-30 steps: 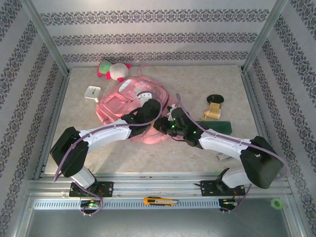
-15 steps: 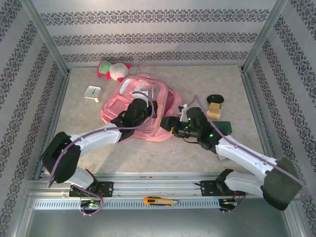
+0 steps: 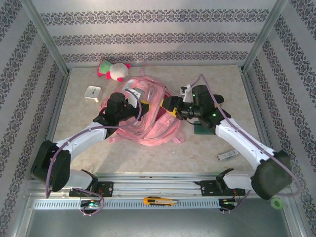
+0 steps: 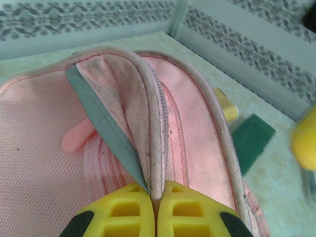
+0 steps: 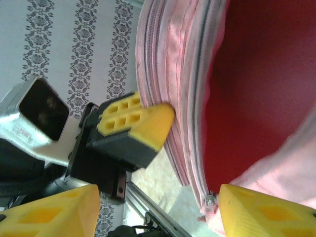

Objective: Pack books, pencil case, and school supplies into a backpack

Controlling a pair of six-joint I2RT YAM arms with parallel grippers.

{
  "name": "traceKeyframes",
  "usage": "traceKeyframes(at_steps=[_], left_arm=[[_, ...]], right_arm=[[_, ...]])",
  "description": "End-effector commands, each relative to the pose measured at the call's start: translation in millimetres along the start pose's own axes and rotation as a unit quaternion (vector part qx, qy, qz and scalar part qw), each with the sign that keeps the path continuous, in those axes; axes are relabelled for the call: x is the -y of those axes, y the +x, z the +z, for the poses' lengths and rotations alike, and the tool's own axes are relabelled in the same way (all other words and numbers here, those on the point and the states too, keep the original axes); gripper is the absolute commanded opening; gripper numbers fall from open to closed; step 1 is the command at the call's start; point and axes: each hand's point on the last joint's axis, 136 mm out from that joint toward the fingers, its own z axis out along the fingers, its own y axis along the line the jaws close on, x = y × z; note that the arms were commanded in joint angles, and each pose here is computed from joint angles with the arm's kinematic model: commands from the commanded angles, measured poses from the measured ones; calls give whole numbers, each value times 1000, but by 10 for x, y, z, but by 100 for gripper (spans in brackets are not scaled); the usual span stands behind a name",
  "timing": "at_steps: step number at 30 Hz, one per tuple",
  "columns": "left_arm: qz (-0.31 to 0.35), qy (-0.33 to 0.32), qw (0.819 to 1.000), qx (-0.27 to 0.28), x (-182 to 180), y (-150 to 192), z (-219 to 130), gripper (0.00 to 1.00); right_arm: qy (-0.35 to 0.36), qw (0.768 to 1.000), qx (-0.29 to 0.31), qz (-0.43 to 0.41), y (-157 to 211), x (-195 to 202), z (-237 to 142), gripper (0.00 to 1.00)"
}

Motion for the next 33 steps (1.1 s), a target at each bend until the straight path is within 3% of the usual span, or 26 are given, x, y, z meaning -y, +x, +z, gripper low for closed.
traceKeyframes(at_steps=[1, 6, 12, 16, 18, 20, 22, 25, 27, 30, 33], left_arm=[[134, 103, 983, 67, 456, -542, -211, 0], [183, 134, 973, 52, 556, -474, -262, 0], [206, 148, 967, 19, 573, -360, -269, 0], [214, 134, 967, 19, 537, -359, -297, 0], [218, 130, 967, 19, 525, -349, -307, 0], [223, 132, 966, 17, 526, -326, -313, 0], [222, 127, 967, 11, 499, -307, -294, 0], [209, 88, 974, 6, 370, -338, -267, 8], [185, 56, 981, 5, 280, -402, -298, 22], [115, 10, 993, -8, 194, -456, -428, 41], [8, -41, 999, -32, 121, -394, -647, 48]], right_arm=[[-44, 999, -8, -12, -99, -292, 118, 65], [1, 1000, 17, 26, -226, -27, 317, 67], [24, 999, 6, 39, -167, 76, 550, 68], [69, 996, 37, 49, -210, 288, 510, 77], [71, 995, 53, 51, -248, 308, 492, 78], [65, 995, 50, 52, -261, 275, 528, 71], [54, 996, 43, 50, -273, 205, 589, 49], [29, 996, 65, 54, -346, 113, 608, 16], [1, 991, 113, 71, -458, 83, 542, 0], [-35, 976, 190, 103, -613, 54, 395, 0], [-48, 966, 232, 106, -658, -58, 287, 0]])
